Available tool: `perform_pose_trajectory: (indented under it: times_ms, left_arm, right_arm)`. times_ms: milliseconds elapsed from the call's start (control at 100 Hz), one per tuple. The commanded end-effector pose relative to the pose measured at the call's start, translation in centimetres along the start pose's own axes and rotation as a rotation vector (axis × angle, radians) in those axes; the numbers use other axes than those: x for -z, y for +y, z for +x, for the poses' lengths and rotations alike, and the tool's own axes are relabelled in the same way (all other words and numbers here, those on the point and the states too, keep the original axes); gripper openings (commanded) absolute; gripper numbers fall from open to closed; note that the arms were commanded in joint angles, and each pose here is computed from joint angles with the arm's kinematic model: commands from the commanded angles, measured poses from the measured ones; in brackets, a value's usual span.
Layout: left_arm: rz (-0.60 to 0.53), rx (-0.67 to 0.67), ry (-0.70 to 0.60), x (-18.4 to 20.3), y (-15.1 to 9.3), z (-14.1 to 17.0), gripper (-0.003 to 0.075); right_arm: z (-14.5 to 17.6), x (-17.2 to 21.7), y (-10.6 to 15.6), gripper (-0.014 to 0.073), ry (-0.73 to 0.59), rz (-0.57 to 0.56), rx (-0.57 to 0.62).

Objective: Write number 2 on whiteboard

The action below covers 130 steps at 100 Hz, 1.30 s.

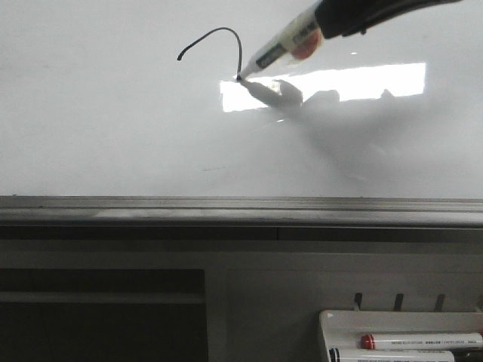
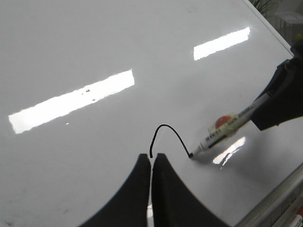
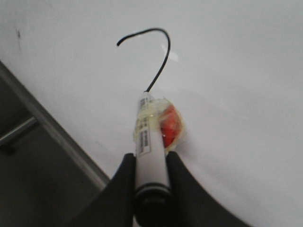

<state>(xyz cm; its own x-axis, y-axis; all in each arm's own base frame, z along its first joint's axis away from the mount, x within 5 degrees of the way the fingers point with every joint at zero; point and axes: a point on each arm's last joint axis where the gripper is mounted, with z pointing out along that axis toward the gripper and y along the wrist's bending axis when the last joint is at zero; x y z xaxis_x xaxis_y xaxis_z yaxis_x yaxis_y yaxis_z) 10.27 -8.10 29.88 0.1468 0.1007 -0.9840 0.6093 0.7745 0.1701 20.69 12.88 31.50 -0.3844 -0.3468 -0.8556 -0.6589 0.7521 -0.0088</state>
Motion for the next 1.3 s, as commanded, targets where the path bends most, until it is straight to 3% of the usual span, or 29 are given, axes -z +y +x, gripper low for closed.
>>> perform_pose_trajectory:
  times_ms: [0, 390, 600, 900, 1040, 1290]
  left_arm:
    - [-0.013, 0.021, -0.098, 0.0, 0.2, -1.5, -0.002]
    - [-0.013, 0.021, -0.098, 0.0, 0.2, -1.5, -0.002]
    - [-0.013, 0.021, -0.098, 0.0, 0.2, -1.5, -0.002]
    - [-0.013, 0.021, -0.098, 0.0, 0.2, -1.5, -0.002]
    - [-0.013, 0.021, -0.098, 0.0, 0.2, -1.5, -0.002]
    - [-0.013, 0.021, -0.098, 0.0, 0.2, -1.5, -0.002]
  right_arm:
    - [-0.2, 0.1, 0.0, -0.0059, -0.023, 0.012, 0.009]
    - [-1.4, -3.8, 4.0, -0.0059, -0.042, -0.092, 0.088]
    - [-1.1, -3.0, 2.8, -0.0059, -0.023, -0.071, 0.067]
    - [1.9, 0.1, 0.1, -0.0059, 0.033, 0.01, -0.008]
    - [3.1, 1.3, -0.5, -0.0059, 0.057, 0.037, -0.066]
    - [3.5, 1.7, -0.7, -0.0059, 0.055, 0.054, -0.061]
